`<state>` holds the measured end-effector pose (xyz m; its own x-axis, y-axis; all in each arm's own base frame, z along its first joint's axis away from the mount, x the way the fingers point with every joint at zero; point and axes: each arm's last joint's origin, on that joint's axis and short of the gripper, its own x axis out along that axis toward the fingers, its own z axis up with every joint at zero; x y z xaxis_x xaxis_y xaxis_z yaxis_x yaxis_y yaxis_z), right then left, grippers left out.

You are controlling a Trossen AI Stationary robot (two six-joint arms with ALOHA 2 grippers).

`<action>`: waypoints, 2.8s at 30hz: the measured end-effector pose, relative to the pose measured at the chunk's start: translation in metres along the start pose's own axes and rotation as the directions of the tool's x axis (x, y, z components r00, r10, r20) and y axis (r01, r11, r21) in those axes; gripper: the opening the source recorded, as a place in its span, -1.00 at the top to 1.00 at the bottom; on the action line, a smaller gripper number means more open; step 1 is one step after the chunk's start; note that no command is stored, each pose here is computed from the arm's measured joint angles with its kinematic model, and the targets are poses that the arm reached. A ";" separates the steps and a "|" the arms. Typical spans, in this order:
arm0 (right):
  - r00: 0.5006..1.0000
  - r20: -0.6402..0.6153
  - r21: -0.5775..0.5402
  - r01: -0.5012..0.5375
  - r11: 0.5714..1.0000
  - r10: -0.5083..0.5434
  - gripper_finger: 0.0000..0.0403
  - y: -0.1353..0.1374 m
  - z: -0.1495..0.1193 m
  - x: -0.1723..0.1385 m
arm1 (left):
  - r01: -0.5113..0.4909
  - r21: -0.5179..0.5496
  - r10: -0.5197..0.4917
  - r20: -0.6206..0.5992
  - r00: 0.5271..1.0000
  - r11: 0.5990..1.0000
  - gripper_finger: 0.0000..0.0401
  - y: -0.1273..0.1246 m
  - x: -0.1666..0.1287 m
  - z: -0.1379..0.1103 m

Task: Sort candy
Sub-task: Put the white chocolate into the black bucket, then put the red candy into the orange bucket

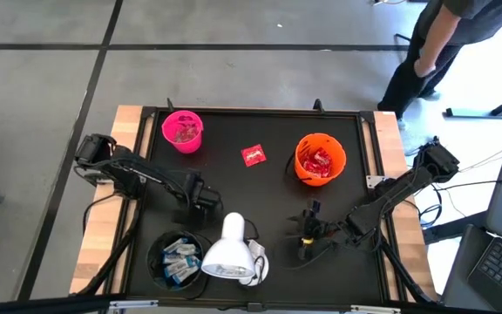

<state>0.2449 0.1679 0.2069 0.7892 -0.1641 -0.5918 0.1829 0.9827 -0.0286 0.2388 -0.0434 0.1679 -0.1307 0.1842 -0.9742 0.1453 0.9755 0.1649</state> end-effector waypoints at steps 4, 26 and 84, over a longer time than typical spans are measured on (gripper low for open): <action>1.000 0.000 0.000 0.000 1.000 0.000 0.04 0.000 0.000 0.000 | -0.003 0.006 0.002 0.022 1.000 1.000 1.00 0.000 -0.015 0.006; 1.000 0.000 -0.026 0.000 1.000 0.000 0.04 0.000 0.000 0.000 | -0.095 -0.007 0.095 -0.035 0.995 0.995 1.00 -0.008 -0.109 -0.008; 0.990 -0.061 0.162 0.134 0.978 -0.126 0.04 -0.203 0.093 0.086 | 0.067 -0.110 0.095 0.977 0.192 0.992 0.25 -0.011 -0.203 -0.124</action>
<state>0.3303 -0.0536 0.2371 0.7225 -0.2808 -0.6318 0.3799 0.9247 0.0235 0.1424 -0.0768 0.3832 0.9466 0.0113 -0.3223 0.0274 0.9930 0.1151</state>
